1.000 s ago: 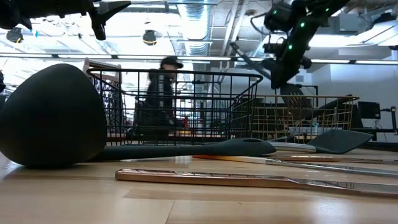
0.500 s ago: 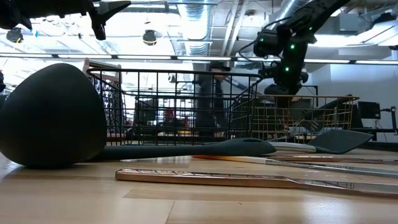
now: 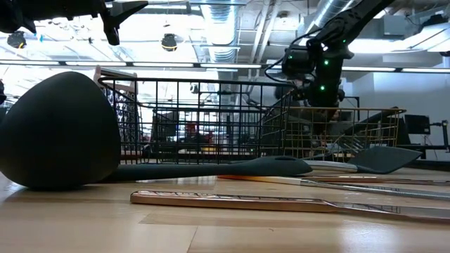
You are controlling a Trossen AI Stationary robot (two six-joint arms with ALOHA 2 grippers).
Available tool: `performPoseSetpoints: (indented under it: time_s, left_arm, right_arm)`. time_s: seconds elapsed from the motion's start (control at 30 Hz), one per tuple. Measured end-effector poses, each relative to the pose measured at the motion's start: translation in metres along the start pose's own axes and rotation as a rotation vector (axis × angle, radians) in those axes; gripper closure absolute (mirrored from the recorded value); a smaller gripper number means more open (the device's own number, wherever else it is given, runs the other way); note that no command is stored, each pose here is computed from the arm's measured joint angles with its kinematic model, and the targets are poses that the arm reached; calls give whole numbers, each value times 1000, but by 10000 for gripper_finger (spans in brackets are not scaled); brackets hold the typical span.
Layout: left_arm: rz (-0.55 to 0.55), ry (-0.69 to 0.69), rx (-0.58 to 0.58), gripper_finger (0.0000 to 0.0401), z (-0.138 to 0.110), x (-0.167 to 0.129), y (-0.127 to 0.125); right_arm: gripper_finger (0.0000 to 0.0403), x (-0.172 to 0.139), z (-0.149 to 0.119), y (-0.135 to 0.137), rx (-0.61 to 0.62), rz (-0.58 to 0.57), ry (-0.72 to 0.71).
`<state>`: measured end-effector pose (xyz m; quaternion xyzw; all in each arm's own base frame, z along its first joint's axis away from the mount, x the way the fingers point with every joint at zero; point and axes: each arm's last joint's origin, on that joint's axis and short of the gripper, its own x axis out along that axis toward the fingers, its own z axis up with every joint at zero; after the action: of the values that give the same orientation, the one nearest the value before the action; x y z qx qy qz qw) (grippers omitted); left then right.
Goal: Pick & Place Kitchen Items
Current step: Put the slotted spatula into the top right wire basket, then put the spatula into the top right wire basket
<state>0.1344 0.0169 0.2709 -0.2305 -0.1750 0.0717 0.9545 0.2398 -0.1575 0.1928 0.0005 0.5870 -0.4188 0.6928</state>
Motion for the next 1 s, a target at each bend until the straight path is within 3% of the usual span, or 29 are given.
performPoseSetpoints:
  time_s: [0.47, 0.77, 0.87, 1.0]
  left_arm:
    - [0, 1, -2, 226, 0, 0, 0]
    - [0, 1, -3, 226, 0, 0, 0]
    - [0, 1, -3, 226, 0, 0, 0]
    - [0, 1, -3, 226, 0, 0, 0]
  right_arm:
    - [299, -3, -2, 1, -27, 62, 13]
    - [182, -20, 10, -12, -38, 154, 55]
    - [144, -40, 19, -23, -52, 200, 38]
    - [128, -86, 30, -41, -52, 275, -76]
